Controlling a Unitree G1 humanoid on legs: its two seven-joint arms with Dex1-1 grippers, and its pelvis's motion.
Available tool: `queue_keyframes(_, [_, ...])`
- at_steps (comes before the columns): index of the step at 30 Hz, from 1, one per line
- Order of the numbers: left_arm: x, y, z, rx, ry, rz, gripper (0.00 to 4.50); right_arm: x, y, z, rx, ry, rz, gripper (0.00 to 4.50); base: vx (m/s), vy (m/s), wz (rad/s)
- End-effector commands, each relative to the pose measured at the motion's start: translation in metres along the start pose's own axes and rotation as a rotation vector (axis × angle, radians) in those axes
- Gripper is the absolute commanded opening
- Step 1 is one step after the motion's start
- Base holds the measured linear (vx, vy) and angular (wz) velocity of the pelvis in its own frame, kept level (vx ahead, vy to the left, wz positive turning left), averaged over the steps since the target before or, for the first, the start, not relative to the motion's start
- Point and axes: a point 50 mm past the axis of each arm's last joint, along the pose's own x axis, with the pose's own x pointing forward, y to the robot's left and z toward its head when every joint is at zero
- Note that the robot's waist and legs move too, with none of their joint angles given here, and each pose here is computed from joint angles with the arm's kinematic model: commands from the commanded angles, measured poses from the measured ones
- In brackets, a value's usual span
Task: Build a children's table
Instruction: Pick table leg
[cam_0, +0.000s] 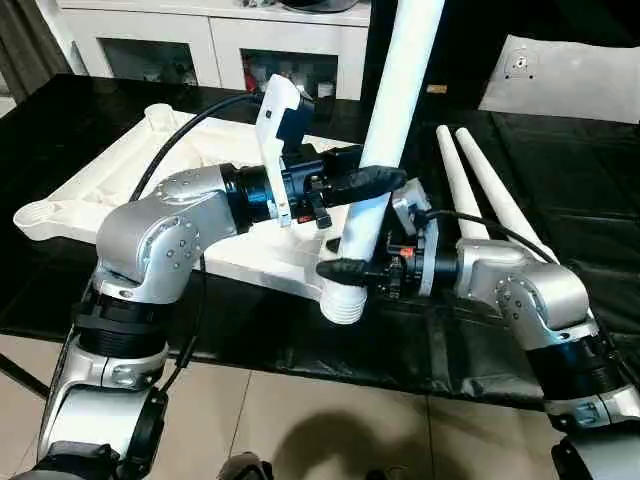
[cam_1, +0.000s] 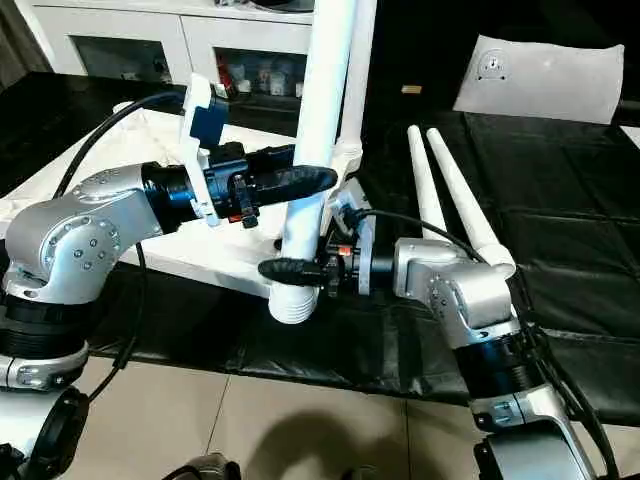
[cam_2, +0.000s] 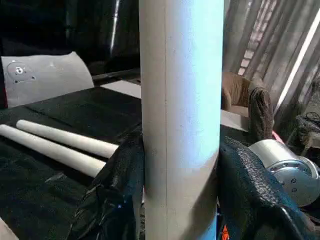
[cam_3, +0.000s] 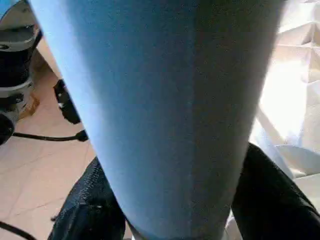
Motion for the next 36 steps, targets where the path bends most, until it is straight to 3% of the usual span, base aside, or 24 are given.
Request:
queue_keyframes(1, [0.005, -0.006, 0.012, 0.067, -0.007, -0.040, 1.75, 0.000, 0.003, 0.000, -0.007, 0.026, 0.015, 2.37, 0.000, 0.000, 0.00])
queue_keyframes(5, [0.006, -0.005, 0.012, 0.076, 0.001, -0.043, 1.75, 0.000, 0.003, -0.004, -0.002, 0.044, 0.022, 2.02, 0.000, 0.000, 0.00])
queue_keyframes(16, [0.007, -0.006, 0.012, 0.114, 0.027, -0.049, 1.75, 0.001, 0.004, -0.005, -0.001, 0.054, 0.025, 1.95, 0.000, 0.000, 0.00])
queue_keyframes(19, [0.009, -0.008, 0.014, 0.074, 0.018, -0.049, 1.75, 0.003, 0.004, -0.006, -0.004, 0.041, 0.020, 1.95, 0.000, 0.000, 0.00])
queue_keyframes(20, [0.009, -0.011, 0.016, 0.045, -0.006, -0.076, 2.31, 0.004, 0.004, -0.006, -0.007, 0.035, 0.018, 1.95, 0.000, 0.000, 0.00])
queue_keyframes(24, [0.010, -0.016, 0.022, -0.003, -0.073, -0.124, 2.45, 0.005, 0.004, -0.008, -0.002, 0.031, 0.001, 1.94, 0.000, 0.000, 0.00])
queue_keyframes(26, [0.013, -0.022, 0.025, -0.031, -0.135, -0.163, 2.87, 0.006, 0.005, -0.009, 0.037, -0.002, 0.000, 1.93, 0.000, 0.000, 0.00])
queue_keyframes(28, [0.014, -0.024, 0.026, -0.040, -0.154, -0.167, 2.93, 0.007, 0.006, -0.008, 0.046, -0.013, 0.003, 1.93, 0.000, 0.000, 0.00])
queue_keyframes(31, [0.017, -0.023, 0.028, -0.078, -0.253, -0.133, 3.12, 0.008, 0.004, -0.006, 0.031, -0.074, -0.046, 1.93, 0.000, 0.000, 0.00])
queue_keyframes(32, [0.017, -0.023, 0.028, -0.090, -0.272, -0.129, 3.38, 0.008, 0.003, -0.005, 0.029, -0.095, -0.061, 1.93, 0.000, 0.000, 0.00])
queue_keyframes(36, [0.009, -0.018, 0.031, -0.210, -0.427, -0.116, 3.51, 0.008, 0.001, 0.005, 0.021, -0.238, -0.168, 1.93, 0.000, 0.000, 0.00])
